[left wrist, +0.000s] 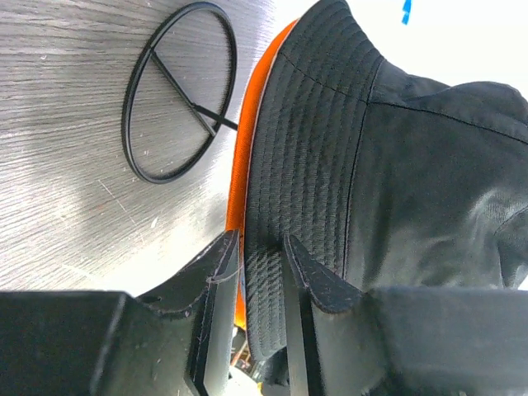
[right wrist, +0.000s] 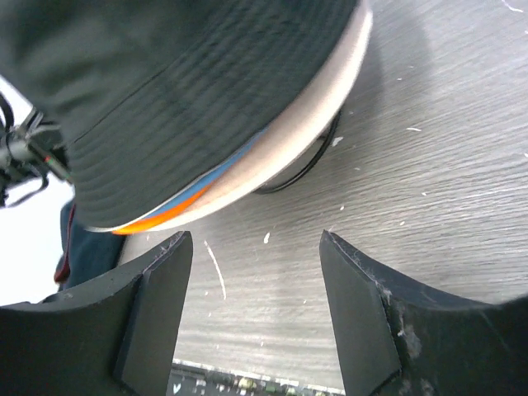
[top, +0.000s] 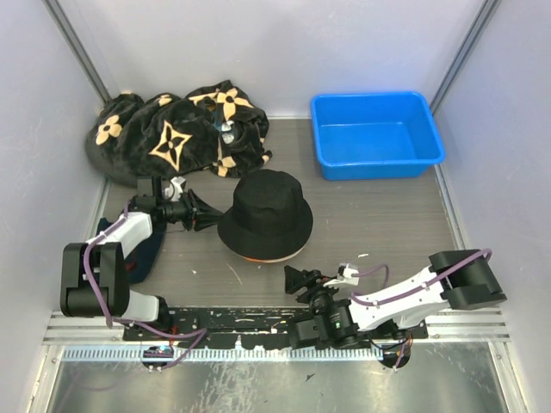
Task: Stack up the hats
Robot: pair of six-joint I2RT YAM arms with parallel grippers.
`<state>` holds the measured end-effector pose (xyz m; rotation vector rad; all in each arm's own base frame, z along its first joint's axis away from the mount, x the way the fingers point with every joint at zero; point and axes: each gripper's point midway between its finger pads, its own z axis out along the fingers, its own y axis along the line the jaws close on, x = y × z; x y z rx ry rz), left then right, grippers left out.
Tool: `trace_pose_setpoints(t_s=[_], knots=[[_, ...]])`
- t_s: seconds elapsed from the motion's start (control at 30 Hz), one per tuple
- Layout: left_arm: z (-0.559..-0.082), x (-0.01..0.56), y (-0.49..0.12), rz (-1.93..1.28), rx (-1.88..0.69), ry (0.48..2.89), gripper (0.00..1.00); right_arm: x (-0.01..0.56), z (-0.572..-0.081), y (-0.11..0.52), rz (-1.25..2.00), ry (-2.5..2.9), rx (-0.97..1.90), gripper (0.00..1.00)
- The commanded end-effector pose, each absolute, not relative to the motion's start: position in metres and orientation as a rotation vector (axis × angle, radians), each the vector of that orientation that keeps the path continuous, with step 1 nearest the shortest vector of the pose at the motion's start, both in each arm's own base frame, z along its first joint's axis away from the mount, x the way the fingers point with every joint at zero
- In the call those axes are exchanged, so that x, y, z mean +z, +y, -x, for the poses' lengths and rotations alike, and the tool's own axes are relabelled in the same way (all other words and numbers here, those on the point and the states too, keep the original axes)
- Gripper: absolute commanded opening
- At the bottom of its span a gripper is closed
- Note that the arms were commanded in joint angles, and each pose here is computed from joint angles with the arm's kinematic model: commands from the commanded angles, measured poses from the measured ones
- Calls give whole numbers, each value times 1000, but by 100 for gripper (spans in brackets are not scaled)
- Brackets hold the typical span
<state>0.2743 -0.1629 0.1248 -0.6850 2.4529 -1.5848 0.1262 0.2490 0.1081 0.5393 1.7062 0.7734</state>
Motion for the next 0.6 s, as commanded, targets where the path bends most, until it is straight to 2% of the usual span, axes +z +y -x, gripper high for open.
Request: trace_pose_setpoints(t_s=[0.0,0.13,0.3,0.43,0.57], knots=[[-268,122,-159,679,-1530,2466,34,166,-116,254,-885,1642,1056,69],[-267,115,-151,698,-1448,2479,34,183,-113,238,-729,1794,726,71],[-270,111,-125,731,-1228,2467,38,192,-135,215,-524,1878,395,74],[-274,135,-105,725,-1023,2383,38,185,-158,167,-570,1894,238,77],[-275,151,-77,753,-792,2307,45,196,-181,111,-664,1811,190,80]])
